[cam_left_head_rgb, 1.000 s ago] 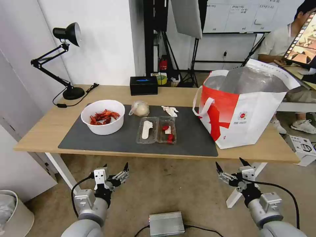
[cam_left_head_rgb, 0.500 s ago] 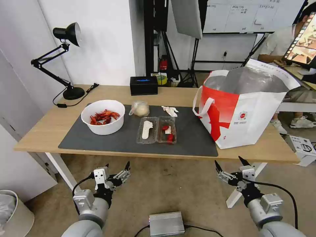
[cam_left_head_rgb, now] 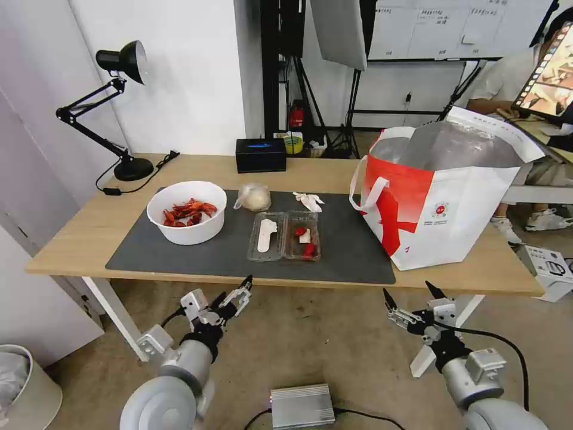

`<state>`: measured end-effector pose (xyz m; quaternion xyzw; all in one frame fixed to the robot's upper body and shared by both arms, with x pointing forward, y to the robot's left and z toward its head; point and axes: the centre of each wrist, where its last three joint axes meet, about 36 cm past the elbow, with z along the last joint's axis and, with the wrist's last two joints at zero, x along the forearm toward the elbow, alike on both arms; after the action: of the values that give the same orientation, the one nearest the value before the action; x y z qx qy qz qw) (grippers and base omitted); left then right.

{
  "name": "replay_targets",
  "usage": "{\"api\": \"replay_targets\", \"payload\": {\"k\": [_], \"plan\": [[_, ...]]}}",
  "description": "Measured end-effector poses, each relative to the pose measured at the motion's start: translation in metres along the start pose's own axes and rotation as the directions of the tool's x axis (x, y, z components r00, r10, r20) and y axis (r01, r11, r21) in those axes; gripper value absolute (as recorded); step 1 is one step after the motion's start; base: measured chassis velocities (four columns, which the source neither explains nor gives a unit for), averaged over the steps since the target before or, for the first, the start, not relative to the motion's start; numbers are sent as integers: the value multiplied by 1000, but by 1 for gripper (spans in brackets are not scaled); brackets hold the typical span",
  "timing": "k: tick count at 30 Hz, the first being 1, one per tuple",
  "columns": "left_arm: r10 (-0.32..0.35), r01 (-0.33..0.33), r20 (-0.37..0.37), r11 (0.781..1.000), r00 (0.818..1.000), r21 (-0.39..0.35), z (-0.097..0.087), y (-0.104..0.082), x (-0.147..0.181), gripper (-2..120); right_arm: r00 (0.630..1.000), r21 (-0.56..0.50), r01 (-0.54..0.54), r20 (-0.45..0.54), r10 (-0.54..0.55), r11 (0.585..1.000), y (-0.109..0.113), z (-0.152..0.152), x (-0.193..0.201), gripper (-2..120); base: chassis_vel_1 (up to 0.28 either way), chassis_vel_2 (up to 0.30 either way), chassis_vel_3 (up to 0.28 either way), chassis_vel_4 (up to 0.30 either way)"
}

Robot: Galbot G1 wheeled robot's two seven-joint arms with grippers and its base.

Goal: Pick up the trash from the table and place it into the takeout bag.

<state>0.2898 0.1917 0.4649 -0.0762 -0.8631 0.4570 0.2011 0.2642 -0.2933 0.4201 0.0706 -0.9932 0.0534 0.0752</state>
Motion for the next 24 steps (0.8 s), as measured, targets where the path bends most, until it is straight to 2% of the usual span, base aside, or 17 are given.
{"api": "replay_targets", "payload": {"k": [4,11,18,24], "plan": [[51,-49,-20,995,999,83,1,-10,-3,100,1000,-2,5,2,-5,1000,1,0,-1,100,0,0,0,0],[83,-78,-25,987,996,138,4,-19,-9,100,1000,-6,7,4,-7,1000,2,0,-1,100,0,0,0,0],[73,-70,-14,984,997,161,-4,-25,-26,100,1000,-4,7,8,-7,1000,3,-2,-1,100,0,0,0,0],[49,-42,-38,986,998,162,-8,-33,-48,100,1000,-6,2,7,-2,1000,4,-2,0,100,0,0,0,0]]}}
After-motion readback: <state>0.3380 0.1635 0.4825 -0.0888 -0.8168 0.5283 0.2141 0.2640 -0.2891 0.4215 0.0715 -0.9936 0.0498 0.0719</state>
